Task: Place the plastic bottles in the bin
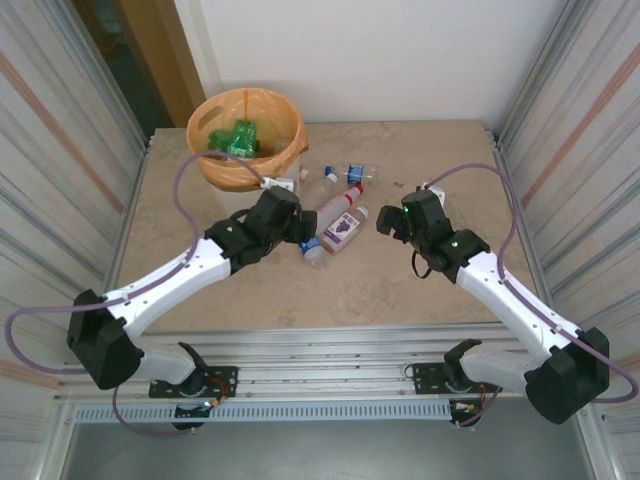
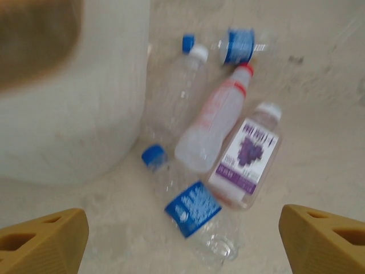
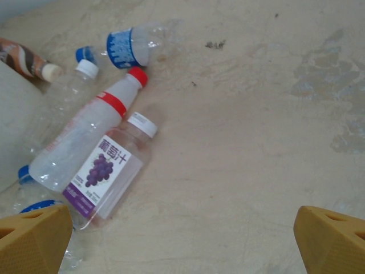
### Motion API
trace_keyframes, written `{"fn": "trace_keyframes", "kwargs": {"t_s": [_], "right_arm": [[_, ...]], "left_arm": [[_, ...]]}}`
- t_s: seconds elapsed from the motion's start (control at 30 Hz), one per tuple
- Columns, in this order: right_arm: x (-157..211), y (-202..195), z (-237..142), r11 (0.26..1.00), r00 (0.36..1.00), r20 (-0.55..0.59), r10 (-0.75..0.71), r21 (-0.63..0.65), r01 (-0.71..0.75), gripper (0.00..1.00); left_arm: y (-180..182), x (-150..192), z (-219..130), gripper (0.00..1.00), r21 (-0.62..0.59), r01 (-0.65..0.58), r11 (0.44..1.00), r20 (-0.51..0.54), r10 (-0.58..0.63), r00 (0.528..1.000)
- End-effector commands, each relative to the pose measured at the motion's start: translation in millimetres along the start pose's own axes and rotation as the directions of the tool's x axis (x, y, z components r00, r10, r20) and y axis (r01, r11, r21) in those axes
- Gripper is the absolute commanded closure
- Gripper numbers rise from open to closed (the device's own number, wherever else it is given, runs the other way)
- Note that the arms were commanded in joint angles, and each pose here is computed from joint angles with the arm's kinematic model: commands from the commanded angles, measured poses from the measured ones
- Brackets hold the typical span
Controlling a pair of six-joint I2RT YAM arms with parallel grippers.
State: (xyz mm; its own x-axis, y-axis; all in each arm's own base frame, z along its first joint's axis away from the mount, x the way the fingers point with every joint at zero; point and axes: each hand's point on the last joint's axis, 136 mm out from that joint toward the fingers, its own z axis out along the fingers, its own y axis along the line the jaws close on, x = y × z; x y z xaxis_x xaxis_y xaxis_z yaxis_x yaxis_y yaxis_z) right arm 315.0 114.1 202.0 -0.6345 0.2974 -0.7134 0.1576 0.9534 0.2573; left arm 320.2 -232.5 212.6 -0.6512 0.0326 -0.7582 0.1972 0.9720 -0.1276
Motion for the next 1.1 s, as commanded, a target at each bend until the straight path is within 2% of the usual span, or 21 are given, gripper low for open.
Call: {"fn": "trace_keyframes", "kwargs": {"t_s": [0.0, 0.1, 0.37, 1.07], "right_arm": [[-7, -3, -4, 0.999, 0.999, -0.010, 0.033, 0.024, -0.032, 0.02], [-6, -4, -2, 0.999, 0.999, -0.016, 0.039, 0.029, -0.039, 0.02], [-4, -3, 3, 0.999, 0.999, -0.037, 0.040, 0.031, -0.039, 0.02], [1, 6, 16, 0.999, 0.997, -0.071, 0.037, -0.001, -0.038, 0.02]], "left_arm": [[-7, 24, 19, 0.14, 0.023, 0.124, 0.992, -0.059, -0.122, 0.991], [-9, 43, 37, 0.14, 0.015, 0.160, 0.987, -0.097, -0.157, 0.983], [-14, 61, 72, 0.17, 0.004, 0.190, 0.982, -0.167, -0.187, 0.968], [-9, 96, 125, 0.19, -0.065, 0.192, 0.979, -0.283, -0.203, 0.938]]}}
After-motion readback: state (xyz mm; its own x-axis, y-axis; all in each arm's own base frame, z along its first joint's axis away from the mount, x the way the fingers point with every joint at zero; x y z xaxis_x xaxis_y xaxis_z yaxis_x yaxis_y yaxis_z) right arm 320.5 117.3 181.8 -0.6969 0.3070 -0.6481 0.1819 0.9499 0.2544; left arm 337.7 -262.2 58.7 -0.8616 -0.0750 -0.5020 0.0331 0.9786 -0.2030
